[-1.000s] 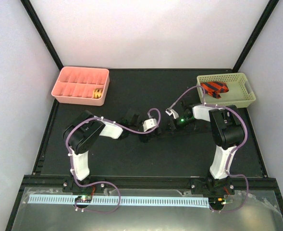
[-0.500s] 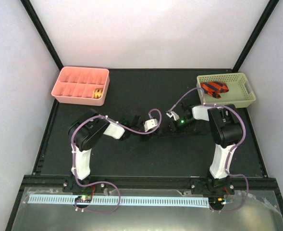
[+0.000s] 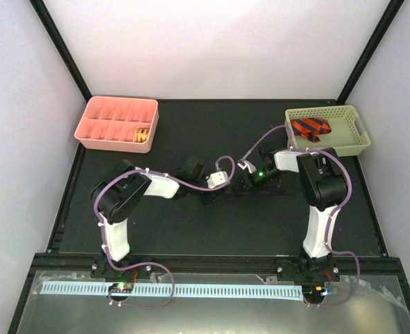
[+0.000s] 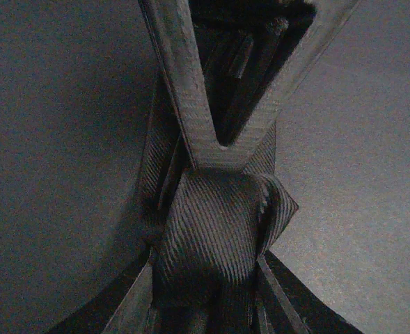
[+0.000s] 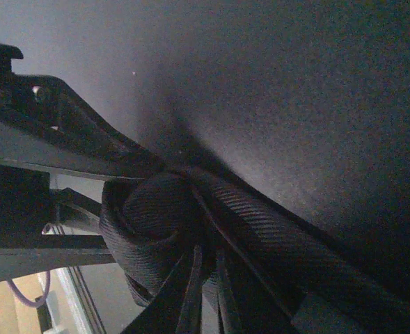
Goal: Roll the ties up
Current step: Roll the tie at the center of the board.
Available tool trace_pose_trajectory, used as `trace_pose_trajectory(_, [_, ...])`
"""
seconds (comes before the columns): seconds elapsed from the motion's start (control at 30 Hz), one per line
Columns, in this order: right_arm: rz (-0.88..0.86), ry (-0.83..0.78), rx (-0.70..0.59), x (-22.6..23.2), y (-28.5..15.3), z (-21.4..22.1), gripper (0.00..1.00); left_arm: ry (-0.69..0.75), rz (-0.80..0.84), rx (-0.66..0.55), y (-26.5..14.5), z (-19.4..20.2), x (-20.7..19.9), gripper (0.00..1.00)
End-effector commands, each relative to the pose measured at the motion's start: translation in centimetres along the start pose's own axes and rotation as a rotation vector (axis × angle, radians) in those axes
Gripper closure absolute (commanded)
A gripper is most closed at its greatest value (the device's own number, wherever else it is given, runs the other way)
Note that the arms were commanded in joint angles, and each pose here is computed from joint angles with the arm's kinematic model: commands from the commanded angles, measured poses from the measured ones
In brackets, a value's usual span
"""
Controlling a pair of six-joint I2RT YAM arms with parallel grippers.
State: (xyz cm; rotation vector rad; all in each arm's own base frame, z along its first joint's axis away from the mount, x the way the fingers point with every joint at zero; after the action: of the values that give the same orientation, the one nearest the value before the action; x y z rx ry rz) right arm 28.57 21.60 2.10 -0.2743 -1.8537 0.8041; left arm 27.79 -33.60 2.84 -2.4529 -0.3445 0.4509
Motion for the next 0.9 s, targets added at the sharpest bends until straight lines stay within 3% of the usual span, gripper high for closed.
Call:
trace_pose_trajectory(0.0, [0.049,-0.034,-0.028,-0.3,-1.1,-1.6,0.84,-0.062,-0.017,0.128,-0.5,2.0,-0.3,0.78])
trace_pose_trajectory(0.27, [0.001,-0.048,-0.075,1.8,-3.6,-1.5,0.59,-0.101,-0.045,0.196,-0.2,2.9,0.3,0.81])
trace_pose_trajectory(0.6, [-0.018,-0.060,-0.037,2.5,-1.6,-1.4,0.52,-0.131,-0.049,0.216,0.0,3.2,0.4,0.81])
trace_pose_trajectory(0.87, [0.007,-0.065,-0.006,1.7,-0.4,-1.4,0.62,-0.134,-0.051,0.217,0.1,3.1,0.5,0.81])
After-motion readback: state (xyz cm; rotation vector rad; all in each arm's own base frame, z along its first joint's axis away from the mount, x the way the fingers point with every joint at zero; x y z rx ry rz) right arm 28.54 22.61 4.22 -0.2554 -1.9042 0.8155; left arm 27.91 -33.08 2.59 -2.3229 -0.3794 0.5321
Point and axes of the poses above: each gripper's point midway between its finger pads, its own y axis out along the fingers, its own x axis along the line the jaws close on, z = x × y, the point moved 1 cm from there along -y, back along the fingers, and after that the axes turned 9 degrees about -y, right-handed, at the moved point
